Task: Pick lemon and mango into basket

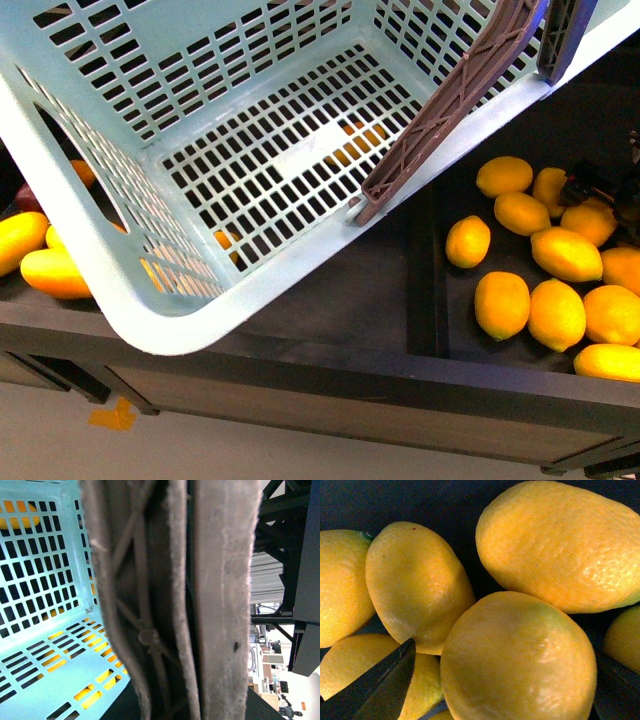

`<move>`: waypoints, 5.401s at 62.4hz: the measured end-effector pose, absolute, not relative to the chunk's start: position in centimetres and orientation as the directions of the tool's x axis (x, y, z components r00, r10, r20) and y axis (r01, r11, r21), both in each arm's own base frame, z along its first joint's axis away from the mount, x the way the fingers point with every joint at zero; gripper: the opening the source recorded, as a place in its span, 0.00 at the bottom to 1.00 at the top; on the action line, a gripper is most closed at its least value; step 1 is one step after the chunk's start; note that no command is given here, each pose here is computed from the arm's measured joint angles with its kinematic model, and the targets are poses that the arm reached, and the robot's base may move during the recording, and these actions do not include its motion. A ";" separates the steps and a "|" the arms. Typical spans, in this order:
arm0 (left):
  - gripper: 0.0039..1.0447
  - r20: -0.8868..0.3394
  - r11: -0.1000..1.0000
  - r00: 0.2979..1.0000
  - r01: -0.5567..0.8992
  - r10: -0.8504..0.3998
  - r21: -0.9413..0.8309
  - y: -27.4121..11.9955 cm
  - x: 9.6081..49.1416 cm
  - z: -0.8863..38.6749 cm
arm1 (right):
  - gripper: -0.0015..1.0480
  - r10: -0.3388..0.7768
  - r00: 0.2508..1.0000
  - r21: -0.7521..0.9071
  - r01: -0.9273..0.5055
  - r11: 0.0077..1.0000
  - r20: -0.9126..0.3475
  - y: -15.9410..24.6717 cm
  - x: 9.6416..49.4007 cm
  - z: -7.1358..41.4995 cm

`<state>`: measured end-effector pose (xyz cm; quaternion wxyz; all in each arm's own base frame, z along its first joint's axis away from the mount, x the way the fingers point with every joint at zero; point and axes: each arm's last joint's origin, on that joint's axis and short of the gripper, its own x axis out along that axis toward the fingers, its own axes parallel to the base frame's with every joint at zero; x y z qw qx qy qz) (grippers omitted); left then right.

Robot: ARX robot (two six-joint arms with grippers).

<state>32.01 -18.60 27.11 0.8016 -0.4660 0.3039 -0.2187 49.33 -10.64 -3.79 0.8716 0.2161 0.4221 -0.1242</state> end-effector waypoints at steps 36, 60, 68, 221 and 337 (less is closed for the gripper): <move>0.16 -0.283 0.470 0.720 0.067 -0.634 -0.880 -18.6 32.0 27.1 | 0.63 0.013 0.637 0.333 0.385 0.861 -0.770 -10.9 46.6 -2.1; 0.16 -0.283 0.470 0.719 0.068 -0.634 -0.880 -18.6 32.0 27.1 | 0.63 0.099 0.873 0.445 0.144 0.884 -0.478 -11.2 40.5 14.8; 0.16 -0.283 0.470 0.720 0.067 -0.634 -0.880 -18.6 32.0 27.1 | 0.63 0.139 0.932 0.472 0.038 0.881 -0.335 -9.9 37.8 21.2; 0.16 -0.289 0.472 0.718 0.062 -0.633 -0.880 -18.6 32.0 26.9 | 0.35 -0.002 1.000 0.005 0.002 1.000 -0.003 0.0 15.7 17.4; 0.15 -0.286 0.475 0.724 0.065 -0.628 -0.878 -18.4 32.0 27.0 | 0.92 -0.086 0.836 0.221 0.240 0.945 -0.543 -2.7 22.1 18.5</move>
